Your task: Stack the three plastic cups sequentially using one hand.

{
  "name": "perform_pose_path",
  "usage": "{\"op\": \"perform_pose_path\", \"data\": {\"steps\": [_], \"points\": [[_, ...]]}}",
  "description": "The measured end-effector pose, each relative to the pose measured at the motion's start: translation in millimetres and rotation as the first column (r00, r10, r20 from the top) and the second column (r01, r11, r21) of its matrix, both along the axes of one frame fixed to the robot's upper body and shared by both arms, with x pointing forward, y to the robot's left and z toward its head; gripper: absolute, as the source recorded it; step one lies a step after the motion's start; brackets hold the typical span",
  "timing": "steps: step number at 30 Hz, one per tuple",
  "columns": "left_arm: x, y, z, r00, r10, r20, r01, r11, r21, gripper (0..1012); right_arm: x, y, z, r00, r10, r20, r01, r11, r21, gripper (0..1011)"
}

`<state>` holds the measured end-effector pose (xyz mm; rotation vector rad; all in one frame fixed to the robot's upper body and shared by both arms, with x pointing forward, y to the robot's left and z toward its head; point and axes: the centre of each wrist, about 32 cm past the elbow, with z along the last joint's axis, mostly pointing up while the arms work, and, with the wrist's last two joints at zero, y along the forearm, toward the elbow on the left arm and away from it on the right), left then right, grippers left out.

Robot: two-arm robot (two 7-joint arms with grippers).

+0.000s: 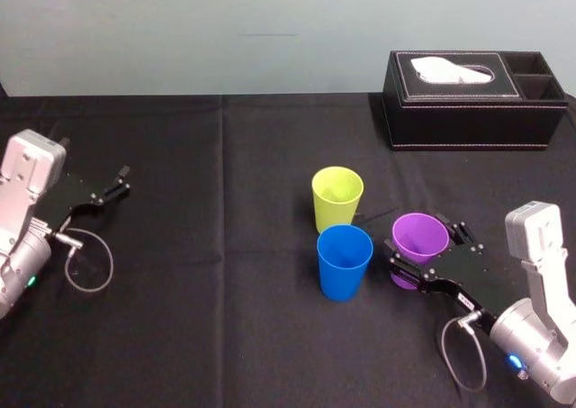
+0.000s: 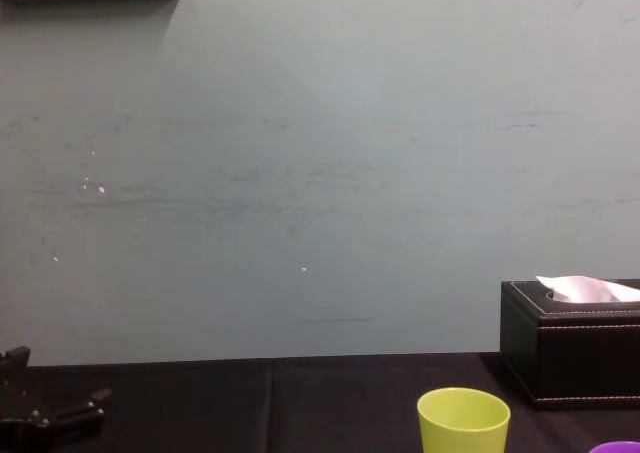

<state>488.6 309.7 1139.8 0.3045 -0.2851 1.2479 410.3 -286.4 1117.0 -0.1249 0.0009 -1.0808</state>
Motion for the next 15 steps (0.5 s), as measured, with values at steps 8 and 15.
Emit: {"op": "perform_pose_path", "data": {"steps": [8,15], "points": [[0.0,0.0,0.0,1.0,0.0,0.0,0.0,1.0,0.0,1011,-0.3,0.0,-1.3,1.0,-0.001,-0.003,0.001,1.0,0.009,1003],[0.0,0.0,0.0,1.0,0.0,0.0,0.0,1.0,0.0,1011,-0.3,0.1,-1.3,1.0,0.0,-0.004,0.0,1.0,0.008,1003]]}}
